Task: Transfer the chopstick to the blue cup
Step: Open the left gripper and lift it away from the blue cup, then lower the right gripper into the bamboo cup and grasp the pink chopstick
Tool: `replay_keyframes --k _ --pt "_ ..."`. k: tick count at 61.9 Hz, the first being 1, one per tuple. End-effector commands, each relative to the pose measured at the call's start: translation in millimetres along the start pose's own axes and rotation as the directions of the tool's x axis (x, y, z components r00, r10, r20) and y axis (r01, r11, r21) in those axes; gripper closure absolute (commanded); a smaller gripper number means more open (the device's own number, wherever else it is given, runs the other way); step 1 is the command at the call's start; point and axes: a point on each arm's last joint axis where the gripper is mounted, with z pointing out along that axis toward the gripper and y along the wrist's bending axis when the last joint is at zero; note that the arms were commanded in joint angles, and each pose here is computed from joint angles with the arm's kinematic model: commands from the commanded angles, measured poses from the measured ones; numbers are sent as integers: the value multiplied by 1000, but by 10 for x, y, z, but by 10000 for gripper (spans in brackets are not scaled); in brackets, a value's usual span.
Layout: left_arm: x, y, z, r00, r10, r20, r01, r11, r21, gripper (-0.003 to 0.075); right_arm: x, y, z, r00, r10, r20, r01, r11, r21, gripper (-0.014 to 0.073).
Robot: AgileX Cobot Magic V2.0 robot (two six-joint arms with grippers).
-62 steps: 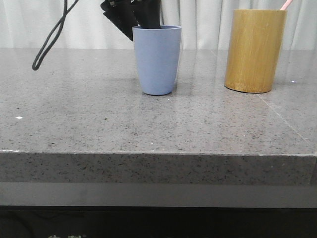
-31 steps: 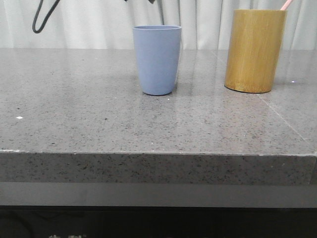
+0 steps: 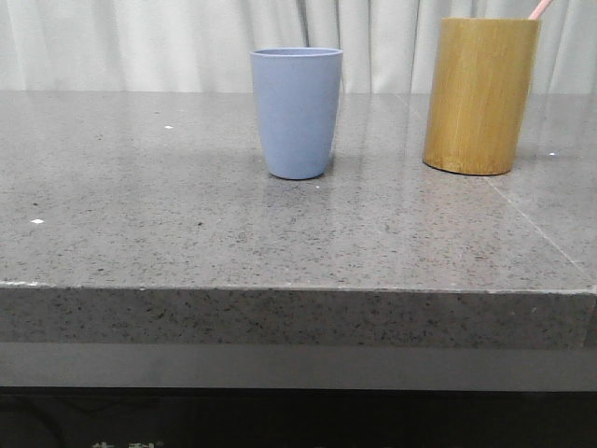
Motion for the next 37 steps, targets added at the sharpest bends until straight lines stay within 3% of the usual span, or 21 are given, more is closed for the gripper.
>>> replay_keyframes --k 1,25,37 --pt "135 -45 -456 993 -14 118 13 1000 11 353 -229 36 -22 995 12 100 -10 1000 -22 -5" --pt "1187 -170 -774 984 -54 169 44 997 63 353 -481 8 328 996 50 79 -46 998 -46 -5" --pt "1414 -187 -784 988 -54 144 45 997 64 353 -583 -8 484 997 48 63 -46 998 -46 -5"
